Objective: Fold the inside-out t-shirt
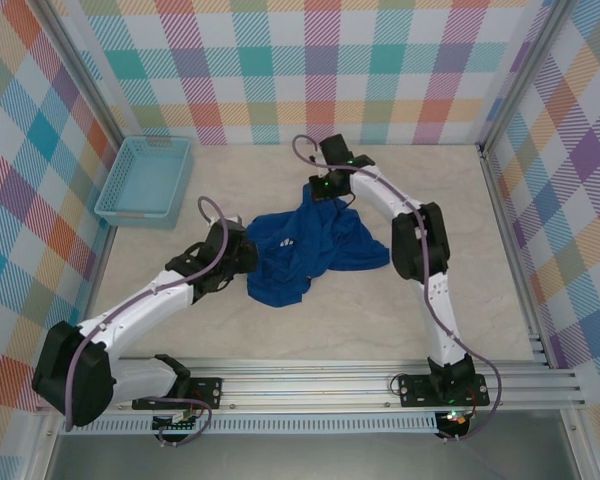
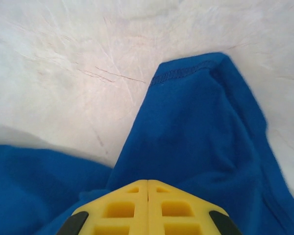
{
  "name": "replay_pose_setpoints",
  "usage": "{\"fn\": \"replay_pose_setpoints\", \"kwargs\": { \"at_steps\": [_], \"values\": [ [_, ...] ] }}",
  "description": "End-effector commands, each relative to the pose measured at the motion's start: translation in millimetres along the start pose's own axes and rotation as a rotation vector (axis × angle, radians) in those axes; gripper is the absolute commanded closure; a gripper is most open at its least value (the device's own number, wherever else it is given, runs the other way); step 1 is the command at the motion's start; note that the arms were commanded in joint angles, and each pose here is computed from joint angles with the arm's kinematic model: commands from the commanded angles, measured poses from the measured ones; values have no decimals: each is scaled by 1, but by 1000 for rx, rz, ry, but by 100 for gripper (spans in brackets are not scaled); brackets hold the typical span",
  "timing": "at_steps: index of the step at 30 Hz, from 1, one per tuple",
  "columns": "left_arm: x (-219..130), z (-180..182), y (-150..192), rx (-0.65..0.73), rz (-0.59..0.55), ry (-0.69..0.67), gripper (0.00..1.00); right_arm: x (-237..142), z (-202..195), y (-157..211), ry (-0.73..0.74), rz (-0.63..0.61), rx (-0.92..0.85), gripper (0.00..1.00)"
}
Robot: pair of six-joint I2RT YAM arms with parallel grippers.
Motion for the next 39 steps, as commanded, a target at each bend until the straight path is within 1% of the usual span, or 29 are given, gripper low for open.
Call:
{"fn": "replay_pose_setpoints", "kwargs": {
  "at_steps": [1,3,5,9,12,14,15,18,20,23,25,28,30,35,39],
  "values": [
    [-9,12,9,-7,14,2,36,-61,-13,-27,-26,-167,72,100],
    [-8,12,25,-15,56,67,29,-66,-25,-25,-9,-174,107,100],
    [-7,7,39,-9,73,143,27,-70,-40,-23,0,-177,157,100],
    [-10,4,67,47,100,232,25,-75,-73,-19,-30,-202,261,100],
    [-15,3,79,94,105,307,19,-72,-84,-16,-26,-189,280,100],
    [-12,3,84,128,104,321,18,-69,-86,-15,-23,-180,281,100],
    [-8,3,86,151,111,310,19,-67,-87,-14,-21,-176,282,100],
    [6,0,84,228,109,232,29,-66,-91,-12,-7,-168,280,100],
    [15,-3,79,255,85,169,35,-69,-94,-11,-3,-167,281,100],
    [30,-11,74,287,64,116,42,-72,-97,-10,-1,-167,282,100],
    [39,-12,70,288,35,53,46,-73,-97,-8,-3,-163,278,100],
    [53,-13,65,299,10,-2,51,-74,-96,-7,-7,-160,274,100],
    [63,-13,62,301,15,-29,57,-74,-95,-5,-7,-157,274,100],
    [84,-7,60,297,43,-85,69,-83,-97,-2,4,-166,272,100],
    [89,-1,60,275,47,-106,80,-100,-101,-5,18,-198,272,100]
  ]
}}
Point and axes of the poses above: each hand's point on the last joint's axis, 136 mm out from that joint toward the fingers, its own x axis out along the fingers, its own z axis along the line the jaws close on, y = z × x, the point moved 9 cm from there along -x, back along the fingers, and after that the axes turned 11 degrees about -x, right-handed, at the moved point
